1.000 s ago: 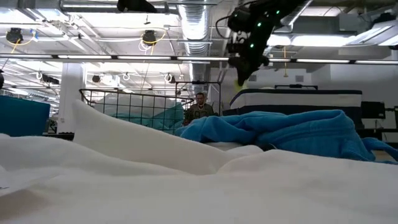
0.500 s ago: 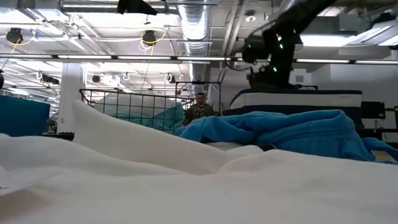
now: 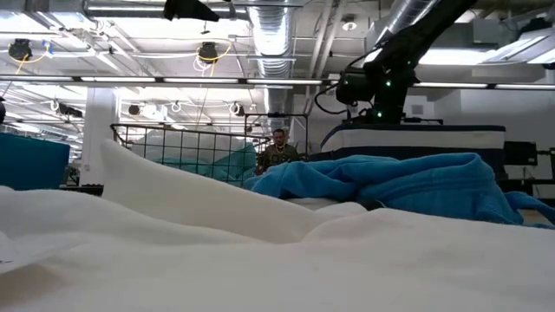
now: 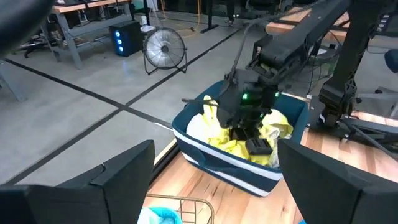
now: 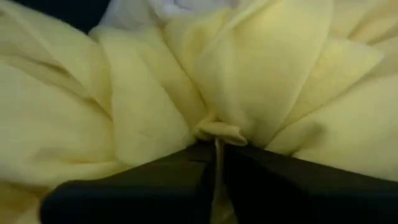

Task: Pick & Place Cloths
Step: Put the yellow shirt into the dark blue bin, then put the blue shorts into the gold wire basket

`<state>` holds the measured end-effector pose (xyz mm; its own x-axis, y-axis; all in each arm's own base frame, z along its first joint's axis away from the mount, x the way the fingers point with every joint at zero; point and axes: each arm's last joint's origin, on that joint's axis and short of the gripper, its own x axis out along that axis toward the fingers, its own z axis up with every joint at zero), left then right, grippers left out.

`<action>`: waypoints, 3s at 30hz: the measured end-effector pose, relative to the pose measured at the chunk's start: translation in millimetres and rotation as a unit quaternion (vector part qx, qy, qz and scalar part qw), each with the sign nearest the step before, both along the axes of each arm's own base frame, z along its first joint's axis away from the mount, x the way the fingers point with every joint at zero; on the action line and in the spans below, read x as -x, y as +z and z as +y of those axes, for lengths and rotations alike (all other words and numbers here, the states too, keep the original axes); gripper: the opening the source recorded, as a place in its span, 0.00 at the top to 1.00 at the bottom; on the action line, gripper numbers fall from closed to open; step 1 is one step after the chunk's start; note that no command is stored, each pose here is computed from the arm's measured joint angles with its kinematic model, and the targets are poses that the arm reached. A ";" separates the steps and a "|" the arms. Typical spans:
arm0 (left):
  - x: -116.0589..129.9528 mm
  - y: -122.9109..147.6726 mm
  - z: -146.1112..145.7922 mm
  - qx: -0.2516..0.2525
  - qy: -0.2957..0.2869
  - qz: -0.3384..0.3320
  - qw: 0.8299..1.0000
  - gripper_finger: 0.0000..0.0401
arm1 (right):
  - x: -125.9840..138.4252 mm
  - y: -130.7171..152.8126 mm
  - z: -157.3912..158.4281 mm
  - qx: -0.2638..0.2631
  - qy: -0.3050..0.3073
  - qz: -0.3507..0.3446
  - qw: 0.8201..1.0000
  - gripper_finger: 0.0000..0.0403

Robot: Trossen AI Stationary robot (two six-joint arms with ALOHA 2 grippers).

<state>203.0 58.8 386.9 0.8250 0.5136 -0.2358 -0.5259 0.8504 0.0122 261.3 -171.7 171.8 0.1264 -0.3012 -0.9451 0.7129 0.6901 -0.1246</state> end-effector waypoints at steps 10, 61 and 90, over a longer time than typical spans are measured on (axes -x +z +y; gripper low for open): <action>18.5 -9.5 -9.8 0.061 -0.071 0.059 0.994 0.19 | 13.1 106.8 4.7 0.062 0.037 -0.053 0.996 0.50; -197.3 -252.5 -153.2 -0.091 -0.407 0.195 0.888 0.20 | 82.5 214.4 135.5 0.070 0.131 -0.255 0.955 0.32; -167.4 -140.8 -132.8 -0.099 -0.239 0.109 0.960 1.00 | 83.7 222.9 177.4 -0.005 0.141 -0.332 0.933 0.32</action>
